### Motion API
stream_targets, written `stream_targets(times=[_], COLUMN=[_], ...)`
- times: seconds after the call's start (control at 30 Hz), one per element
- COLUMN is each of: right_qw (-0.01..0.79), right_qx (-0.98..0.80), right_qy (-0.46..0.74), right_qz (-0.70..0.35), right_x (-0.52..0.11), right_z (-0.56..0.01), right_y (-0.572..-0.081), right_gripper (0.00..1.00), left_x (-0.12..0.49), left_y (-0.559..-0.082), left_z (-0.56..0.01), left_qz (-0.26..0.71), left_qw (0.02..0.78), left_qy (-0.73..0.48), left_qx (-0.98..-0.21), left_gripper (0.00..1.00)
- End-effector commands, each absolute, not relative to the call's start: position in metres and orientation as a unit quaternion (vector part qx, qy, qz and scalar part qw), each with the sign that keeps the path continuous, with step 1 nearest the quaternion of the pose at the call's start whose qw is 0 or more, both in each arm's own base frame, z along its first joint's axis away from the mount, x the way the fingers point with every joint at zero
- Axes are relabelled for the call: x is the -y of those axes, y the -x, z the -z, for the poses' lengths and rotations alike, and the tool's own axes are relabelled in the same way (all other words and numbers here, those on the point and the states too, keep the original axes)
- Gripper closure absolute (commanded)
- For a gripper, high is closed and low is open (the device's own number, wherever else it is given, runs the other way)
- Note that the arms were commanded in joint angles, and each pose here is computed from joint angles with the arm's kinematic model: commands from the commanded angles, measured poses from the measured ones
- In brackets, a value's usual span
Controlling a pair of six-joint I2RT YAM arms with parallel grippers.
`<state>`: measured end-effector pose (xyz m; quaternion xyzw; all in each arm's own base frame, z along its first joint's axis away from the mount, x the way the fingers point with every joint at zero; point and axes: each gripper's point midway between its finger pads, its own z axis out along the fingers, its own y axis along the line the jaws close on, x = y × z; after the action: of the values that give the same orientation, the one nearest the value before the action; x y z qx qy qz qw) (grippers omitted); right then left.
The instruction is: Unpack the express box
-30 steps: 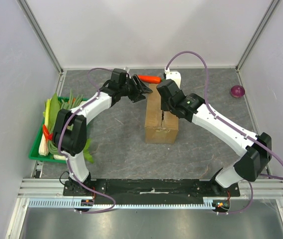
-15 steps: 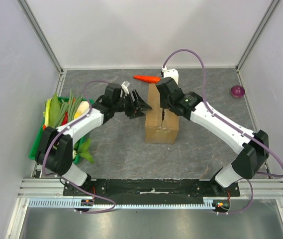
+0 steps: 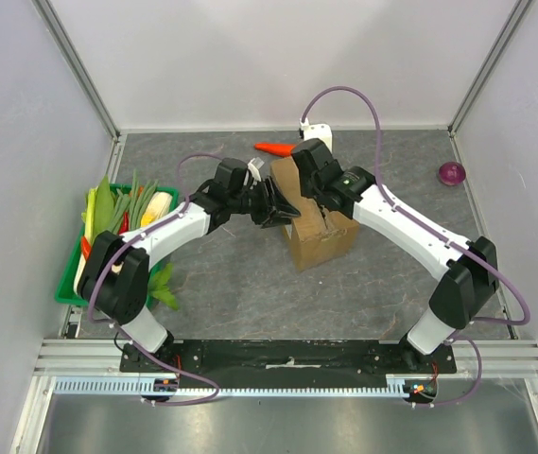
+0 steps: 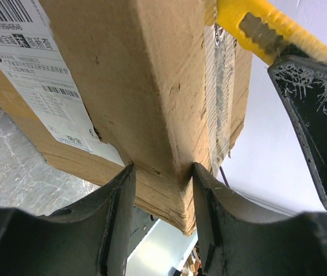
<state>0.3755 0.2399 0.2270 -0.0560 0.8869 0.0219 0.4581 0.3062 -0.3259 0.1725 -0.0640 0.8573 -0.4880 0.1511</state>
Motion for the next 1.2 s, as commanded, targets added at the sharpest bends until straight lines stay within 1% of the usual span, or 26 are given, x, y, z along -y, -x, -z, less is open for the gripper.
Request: stream_targets(times=[0.0,0.1,0.37,0.63,0.8,1.07,1.17], right_qw=[0.473,0.459,0.441,0.428,0.450,0.524,0.519], right_qx=[-0.878,-0.884,-0.892,-0.898,-0.889,-0.848,-0.851], right_qy=[0.059,0.065,0.074,0.086,0.074,0.056,0.060], right_qz=[-0.056,-0.058,-0.069,-0.056,-0.036,-0.055,-0.041], right_x=[-0.249,-0.243,-0.229,-0.220,-0.213,-0.217,-0.218], right_z=[-0.249,-0.246,-0.246,-0.235,-0.248,-0.302,-0.296], right_y=[-0.371,-0.358,-0.332,-0.322,-0.331,-0.351,-0.358], right_gripper=[1.00,1.00,1.00,1.00,1.00,1.00,1.00], left_x=[0.331,0.330,0.329,0.331,0.332,0.328,0.326], left_y=[-0.329,-0.330,-0.336,-0.338,-0.337,-0.334,-0.334], left_z=[-0.193,-0.191,-0.179,-0.178,-0.174,-0.165,-0.163], left_qz=[0.490,0.486,0.473,0.477,0.476,0.466,0.460], left_qw=[0.193,0.193,0.194,0.190,0.185,0.181,0.181], left_qy=[0.065,0.072,0.089,0.094,0.095,0.101,0.104], left_qx=[-0.848,-0.849,-0.855,-0.853,-0.854,-0.860,-0.863], left_gripper=[0.51,0.53,0.64,0.66,0.66,0.66,0.66])
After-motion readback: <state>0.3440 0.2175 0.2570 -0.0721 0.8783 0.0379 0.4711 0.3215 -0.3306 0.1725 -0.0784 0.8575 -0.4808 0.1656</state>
